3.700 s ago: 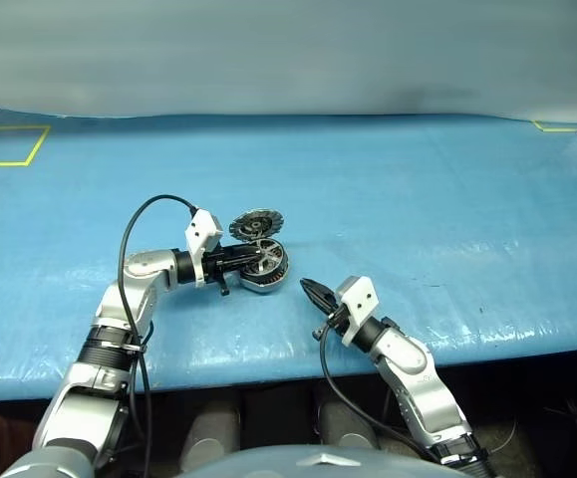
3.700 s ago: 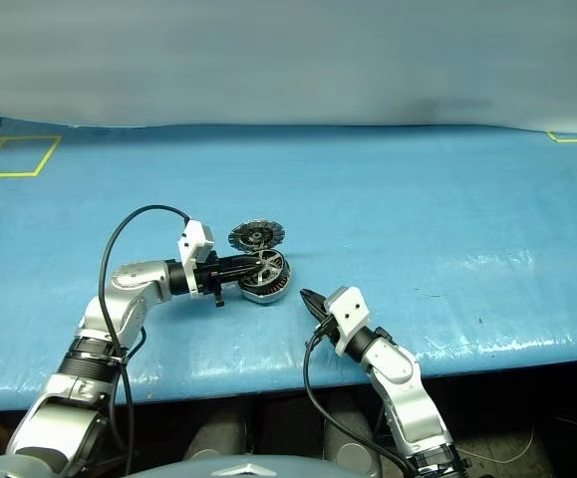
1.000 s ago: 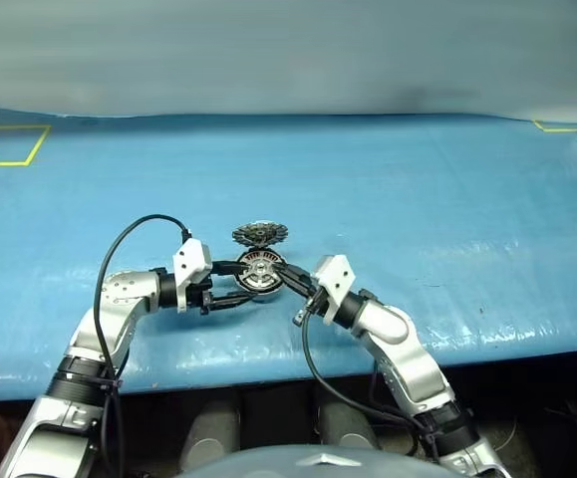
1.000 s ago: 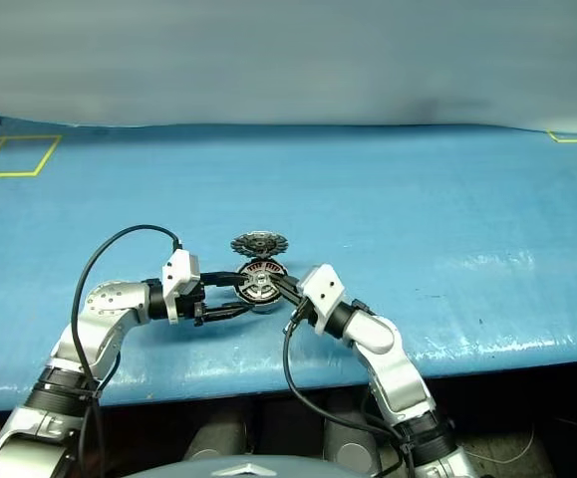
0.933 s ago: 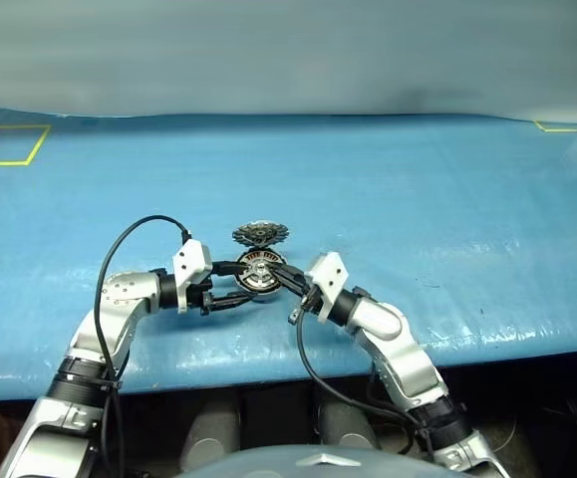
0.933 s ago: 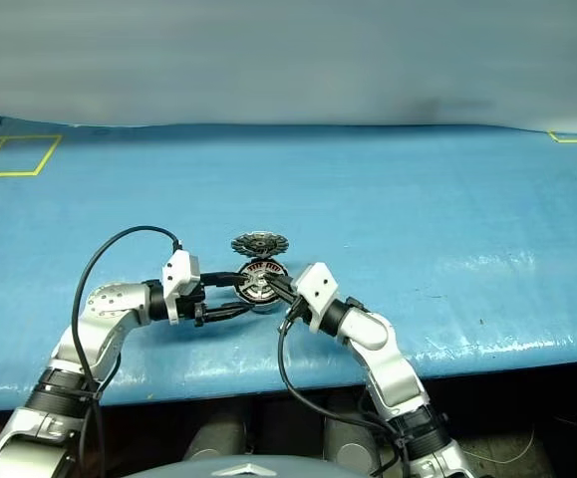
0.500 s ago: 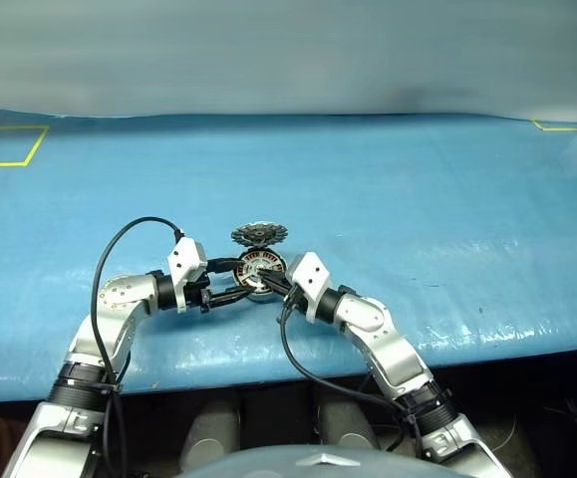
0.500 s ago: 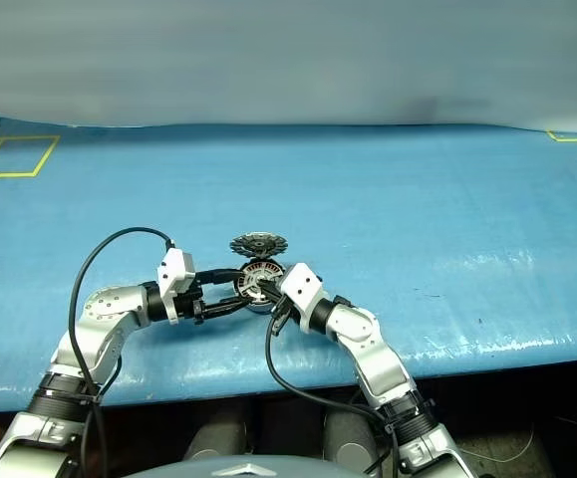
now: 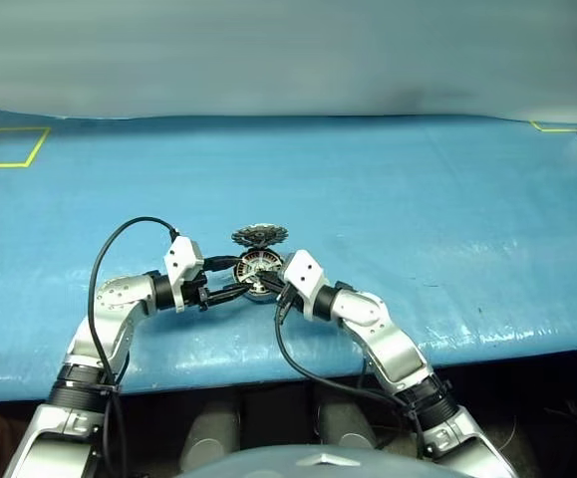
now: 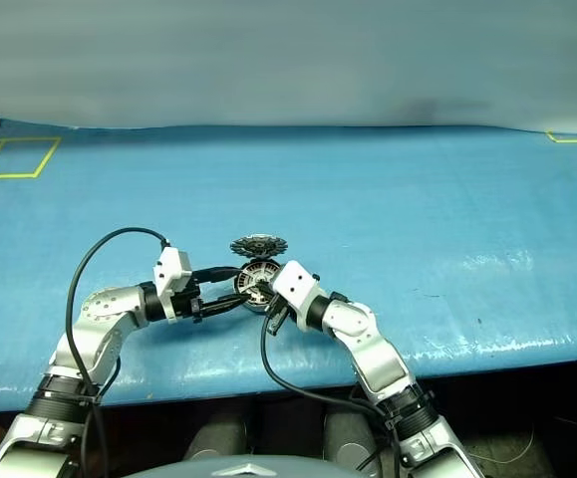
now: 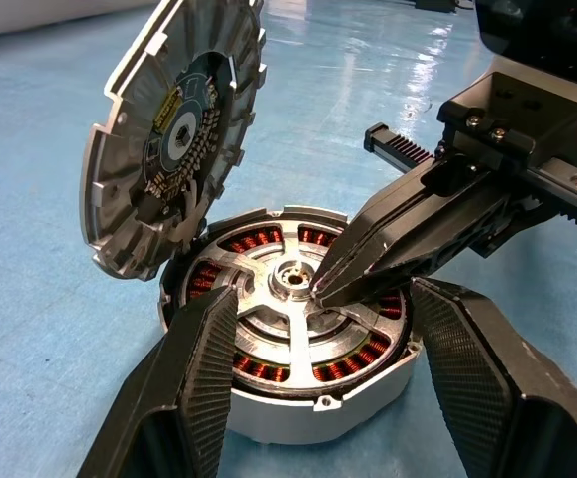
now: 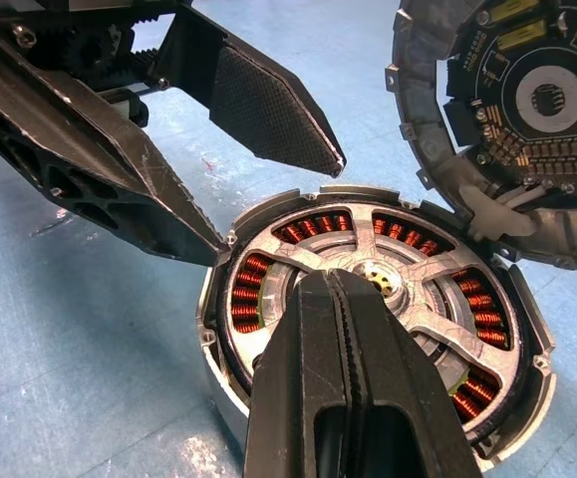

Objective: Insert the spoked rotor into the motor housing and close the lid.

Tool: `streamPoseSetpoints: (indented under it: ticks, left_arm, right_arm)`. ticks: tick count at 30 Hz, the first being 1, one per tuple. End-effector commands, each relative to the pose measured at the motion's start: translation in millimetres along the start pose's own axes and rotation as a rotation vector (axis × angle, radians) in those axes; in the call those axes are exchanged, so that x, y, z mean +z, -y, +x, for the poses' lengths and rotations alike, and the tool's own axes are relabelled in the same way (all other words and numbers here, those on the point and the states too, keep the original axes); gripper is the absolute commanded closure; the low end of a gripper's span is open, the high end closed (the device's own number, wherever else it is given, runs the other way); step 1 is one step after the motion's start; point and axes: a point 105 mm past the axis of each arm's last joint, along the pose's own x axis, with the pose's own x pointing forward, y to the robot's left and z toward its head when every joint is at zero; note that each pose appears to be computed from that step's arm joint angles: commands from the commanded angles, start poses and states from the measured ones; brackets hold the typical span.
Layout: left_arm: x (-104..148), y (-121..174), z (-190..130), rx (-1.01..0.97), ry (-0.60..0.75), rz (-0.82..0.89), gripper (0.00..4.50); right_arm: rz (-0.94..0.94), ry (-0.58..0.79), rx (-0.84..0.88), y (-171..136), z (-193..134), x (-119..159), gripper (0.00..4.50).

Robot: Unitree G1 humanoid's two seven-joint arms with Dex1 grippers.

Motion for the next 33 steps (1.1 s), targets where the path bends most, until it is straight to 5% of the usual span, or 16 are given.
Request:
streamPoseSetpoints:
  ticks: [1, 8, 22, 33]
  left_arm:
    - [7.7, -3.0, -4.1, 0.022, 0.033, 0.031, 1.52]
    - [6.5, -3.0, -1.7, 0.021, 0.046, 0.024, 1.52]
    - [3.2, -0.9, -6.6, 0.025, 0.114, -0.041, 1.52]
    - [6.3, 2.5, -15.4, 0.028, 0.174, -0.018, 1.52]
  right_arm:
    - [0.008, 0.114, -0.001, -2.1, -5.8, 26.1, 4.50]
    - [-0.011, 0.232, -0.108, 20.1, -18.6, 59.7, 4.50]
    - [0.037, 0.116, -0.329, 75.4, -32.9, 27.7, 4.50]
    - [0.021, 0.251, -0.267, 93.5, -21.6, 60.7, 4.50]
